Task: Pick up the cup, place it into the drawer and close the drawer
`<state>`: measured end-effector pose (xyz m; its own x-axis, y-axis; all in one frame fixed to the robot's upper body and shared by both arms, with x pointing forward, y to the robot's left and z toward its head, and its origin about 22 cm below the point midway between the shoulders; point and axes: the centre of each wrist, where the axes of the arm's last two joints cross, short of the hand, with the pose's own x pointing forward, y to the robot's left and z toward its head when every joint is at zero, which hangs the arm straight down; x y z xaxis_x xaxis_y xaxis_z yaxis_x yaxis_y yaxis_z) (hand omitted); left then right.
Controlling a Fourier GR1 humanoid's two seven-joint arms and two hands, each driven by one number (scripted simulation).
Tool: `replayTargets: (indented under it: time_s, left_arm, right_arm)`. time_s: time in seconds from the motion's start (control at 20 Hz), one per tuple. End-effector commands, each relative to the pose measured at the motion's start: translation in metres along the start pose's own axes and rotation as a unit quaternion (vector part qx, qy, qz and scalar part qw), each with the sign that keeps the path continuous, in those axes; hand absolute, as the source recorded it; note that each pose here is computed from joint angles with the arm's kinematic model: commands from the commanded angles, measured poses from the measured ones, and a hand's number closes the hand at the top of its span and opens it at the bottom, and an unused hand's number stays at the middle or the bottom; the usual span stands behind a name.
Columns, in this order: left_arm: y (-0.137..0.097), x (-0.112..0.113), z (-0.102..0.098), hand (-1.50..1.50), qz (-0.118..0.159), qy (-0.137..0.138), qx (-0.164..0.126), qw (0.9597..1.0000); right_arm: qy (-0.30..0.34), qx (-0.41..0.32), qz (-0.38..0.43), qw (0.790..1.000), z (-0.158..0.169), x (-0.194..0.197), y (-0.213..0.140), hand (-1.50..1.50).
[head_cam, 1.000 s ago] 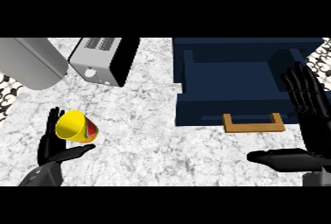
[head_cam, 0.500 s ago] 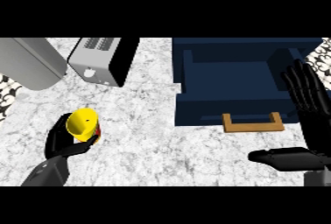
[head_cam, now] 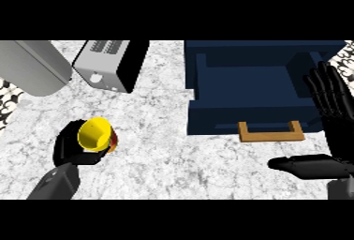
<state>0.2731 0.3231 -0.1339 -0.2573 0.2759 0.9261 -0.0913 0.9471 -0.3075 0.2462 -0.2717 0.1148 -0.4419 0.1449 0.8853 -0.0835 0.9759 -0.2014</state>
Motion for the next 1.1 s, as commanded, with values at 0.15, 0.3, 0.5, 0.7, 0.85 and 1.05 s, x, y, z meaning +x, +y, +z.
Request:
replayTargets:
  time_s: [0.15, 0.3, 0.5, 0.7, 0.85, 1.05]
  left_arm:
    - [0.004, 0.005, -0.001, 1.5, 0.042, -0.09, -0.036, 0.9944]
    - [-0.023, 0.008, -0.032, 1.5, 0.044, -0.109, -0.041, 0.9922]
    - [-0.044, 0.02, -0.054, 1.5, 0.058, -0.136, -0.093, 0.9846]
    - [-0.084, 0.027, -0.075, 1.5, 0.05, -0.121, -0.145, 0.9808]
    - [-0.124, 0.049, -0.1, 1.5, 0.031, -0.143, -0.161, 0.9759]
    - [-0.174, 0.087, -0.134, 1.5, 0.008, -0.165, -0.174, 0.9707]
  right_arm:
    - [0.002, -0.003, 0.0, 1.0, 0.005, -0.01, 0.003, -1.5]
    - [-0.004, -0.005, -0.003, 1.0, 0.006, -0.003, 0.007, -1.5]
    - [0.012, -0.021, 0.01, 1.0, 0.01, -0.005, -0.007, -1.5]
    - [0.014, -0.021, 0.007, 1.0, 0.011, -0.002, 0.0, -1.5]
    - [0.012, -0.022, 0.005, 1.0, 0.013, -0.012, 0.0, -1.5]
    - [0.014, -0.022, 0.011, 1.0, 0.013, -0.006, -0.01, -1.5]
